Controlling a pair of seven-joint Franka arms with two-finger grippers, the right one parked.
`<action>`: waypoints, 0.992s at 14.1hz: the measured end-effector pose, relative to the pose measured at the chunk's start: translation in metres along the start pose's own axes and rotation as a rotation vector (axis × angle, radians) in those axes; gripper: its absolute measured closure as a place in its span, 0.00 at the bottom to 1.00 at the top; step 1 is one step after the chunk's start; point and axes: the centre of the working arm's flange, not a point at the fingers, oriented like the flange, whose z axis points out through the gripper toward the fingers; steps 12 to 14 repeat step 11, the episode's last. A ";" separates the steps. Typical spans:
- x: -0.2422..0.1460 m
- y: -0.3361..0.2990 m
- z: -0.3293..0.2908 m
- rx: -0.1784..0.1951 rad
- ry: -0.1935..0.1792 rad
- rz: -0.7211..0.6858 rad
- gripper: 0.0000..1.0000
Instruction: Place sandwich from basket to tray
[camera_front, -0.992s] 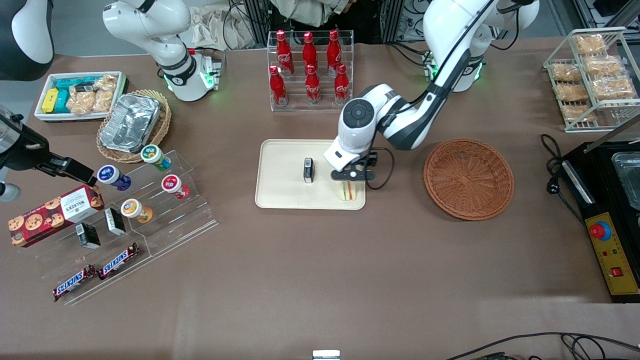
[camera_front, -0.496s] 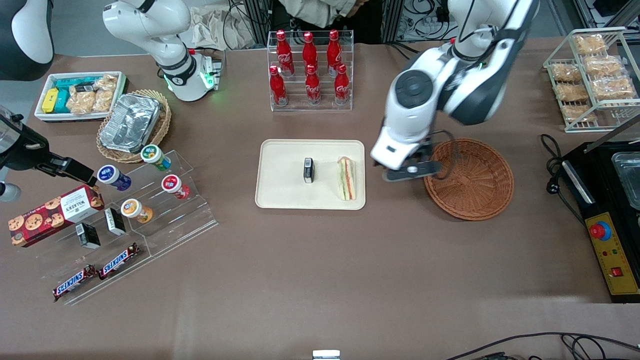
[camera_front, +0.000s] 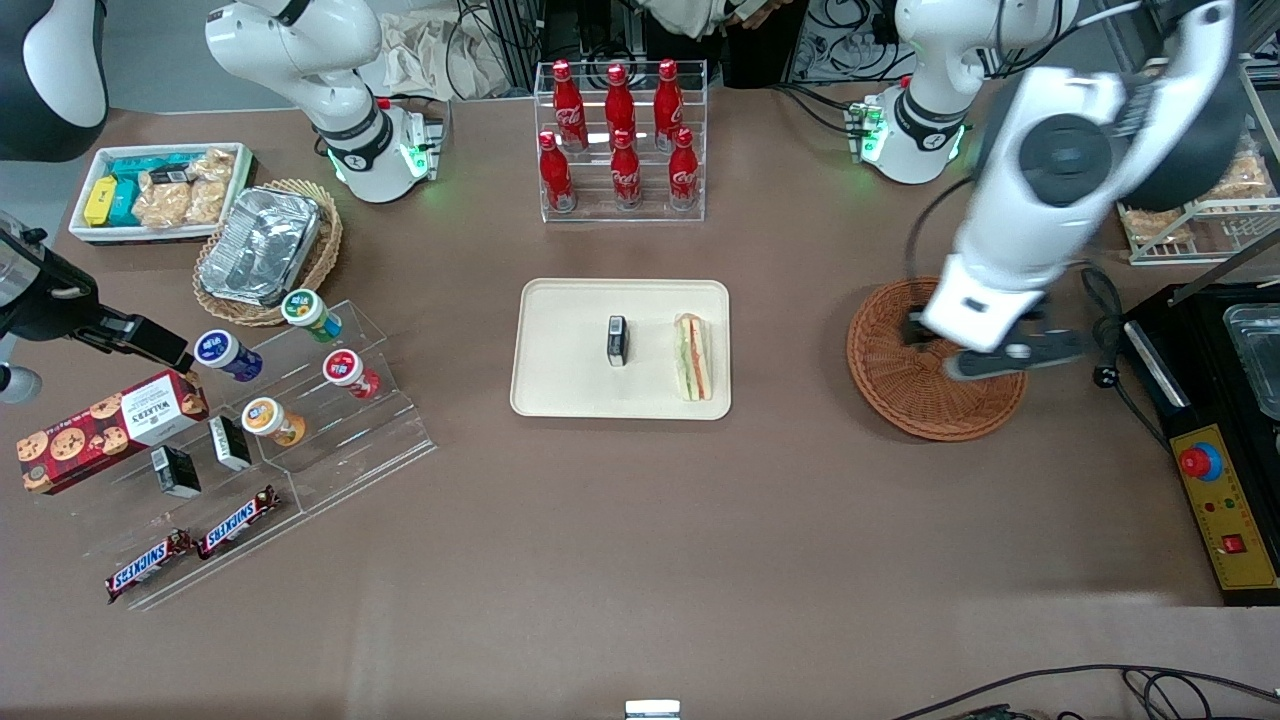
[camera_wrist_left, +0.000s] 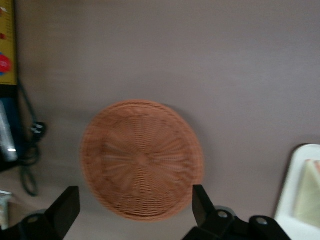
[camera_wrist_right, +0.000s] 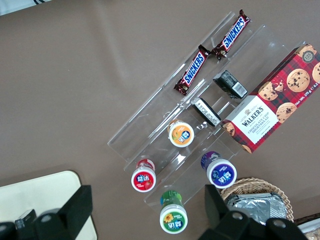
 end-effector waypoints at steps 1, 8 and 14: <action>0.002 -0.020 -0.001 -0.002 -0.017 0.044 0.00; -0.011 -0.184 -0.030 -0.318 -0.037 0.105 0.00; -0.021 -0.178 -0.063 -0.329 -0.035 0.134 0.00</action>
